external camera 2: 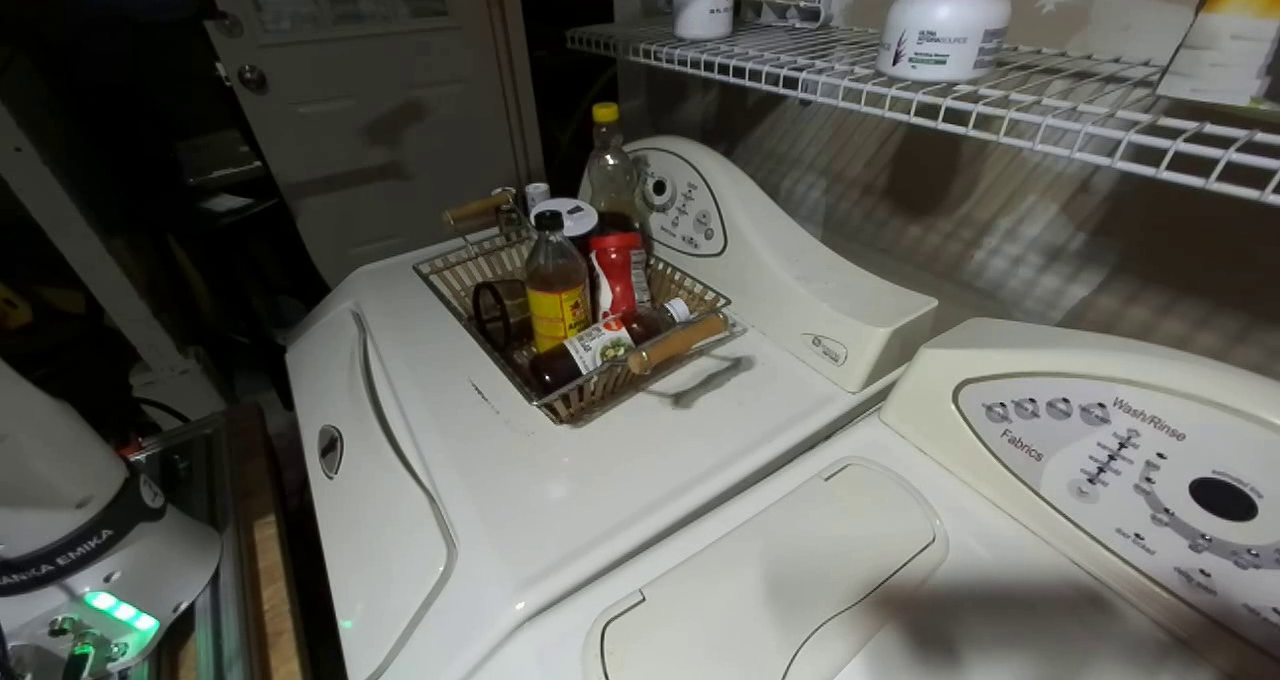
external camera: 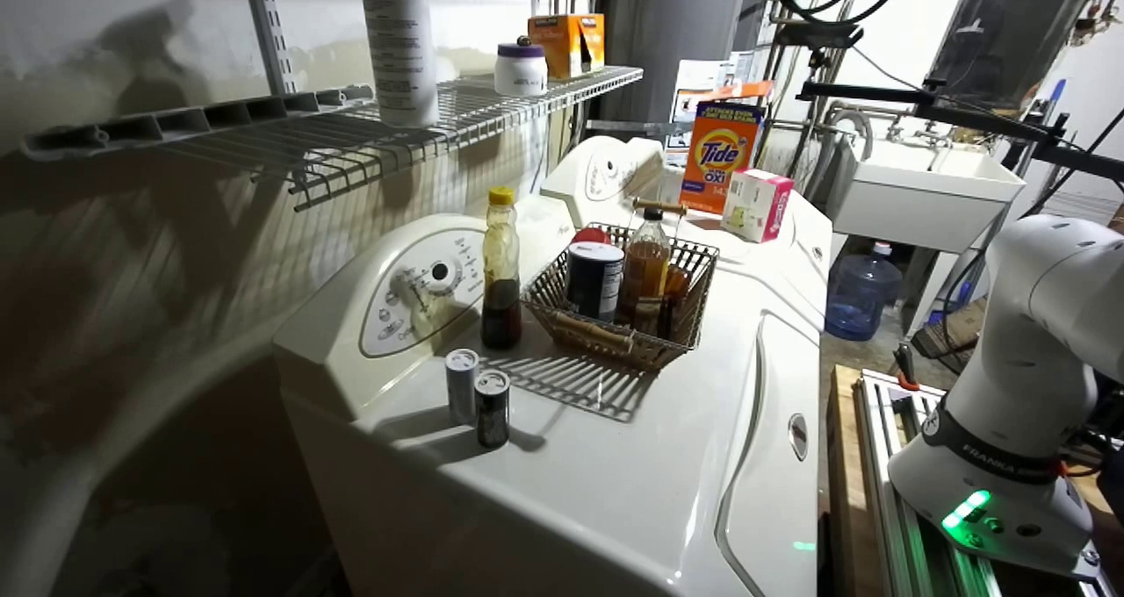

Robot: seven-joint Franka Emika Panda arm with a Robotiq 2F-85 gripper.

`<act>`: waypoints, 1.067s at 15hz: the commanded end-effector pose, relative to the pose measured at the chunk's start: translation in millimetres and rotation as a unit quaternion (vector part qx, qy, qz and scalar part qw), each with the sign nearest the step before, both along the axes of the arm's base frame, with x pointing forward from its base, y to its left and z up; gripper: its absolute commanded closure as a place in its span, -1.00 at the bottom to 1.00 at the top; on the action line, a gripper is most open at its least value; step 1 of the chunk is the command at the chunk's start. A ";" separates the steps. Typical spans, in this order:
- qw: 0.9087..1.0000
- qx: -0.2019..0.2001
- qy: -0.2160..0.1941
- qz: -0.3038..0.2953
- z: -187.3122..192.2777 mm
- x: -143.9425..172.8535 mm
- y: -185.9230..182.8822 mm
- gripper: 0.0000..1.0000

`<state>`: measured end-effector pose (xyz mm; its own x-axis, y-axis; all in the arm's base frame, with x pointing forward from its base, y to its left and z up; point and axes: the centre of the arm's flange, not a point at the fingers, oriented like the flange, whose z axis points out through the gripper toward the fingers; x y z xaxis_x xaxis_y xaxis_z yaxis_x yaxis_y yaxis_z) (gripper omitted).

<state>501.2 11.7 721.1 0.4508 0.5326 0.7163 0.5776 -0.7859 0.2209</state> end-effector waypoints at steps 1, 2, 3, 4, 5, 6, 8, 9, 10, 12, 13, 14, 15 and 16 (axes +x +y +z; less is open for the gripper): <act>0.995 0.073 -0.060 0.035 0.6 31.2 2.5 -1.00; 0.992 0.093 -0.077 0.042 -0.1 36.2 3.7 -1.00; 0.988 0.117 -0.091 0.046 -1.6 42.1 4.7 -1.00; 0.983 0.137 -0.107 0.053 -2.4 47.6 6.0 -1.00; 0.979 0.151 -0.120 0.058 -2.7 52.3 7.5 -1.00; 0.975 0.165 -0.133 0.064 -2.3 57.1 8.4 -1.00; 0.969 0.179 -0.152 0.077 -2.4 64.8 9.0 -1.00; 0.967 0.180 -0.158 0.083 -3.4 68.4 9.0 -1.00; 0.973 0.171 -0.139 0.066 -4.1 47.6 12.8 -1.00; 0.971 0.173 -0.149 0.070 -5.2 54.6 11.6 -1.00; 0.971 0.173 -0.150 0.070 -5.6 56.6 11.6 -1.00; 0.971 0.174 -0.150 0.070 -5.4 57.5 11.9 -1.00; 0.971 0.174 -0.151 0.070 -4.5 57.8 12.1 -1.00; 0.970 0.174 -0.152 0.070 -3.6 57.8 12.2 -1.00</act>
<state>559.0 23.9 717.6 0.1307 0.2749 0.9525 0.6342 -0.7617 0.1328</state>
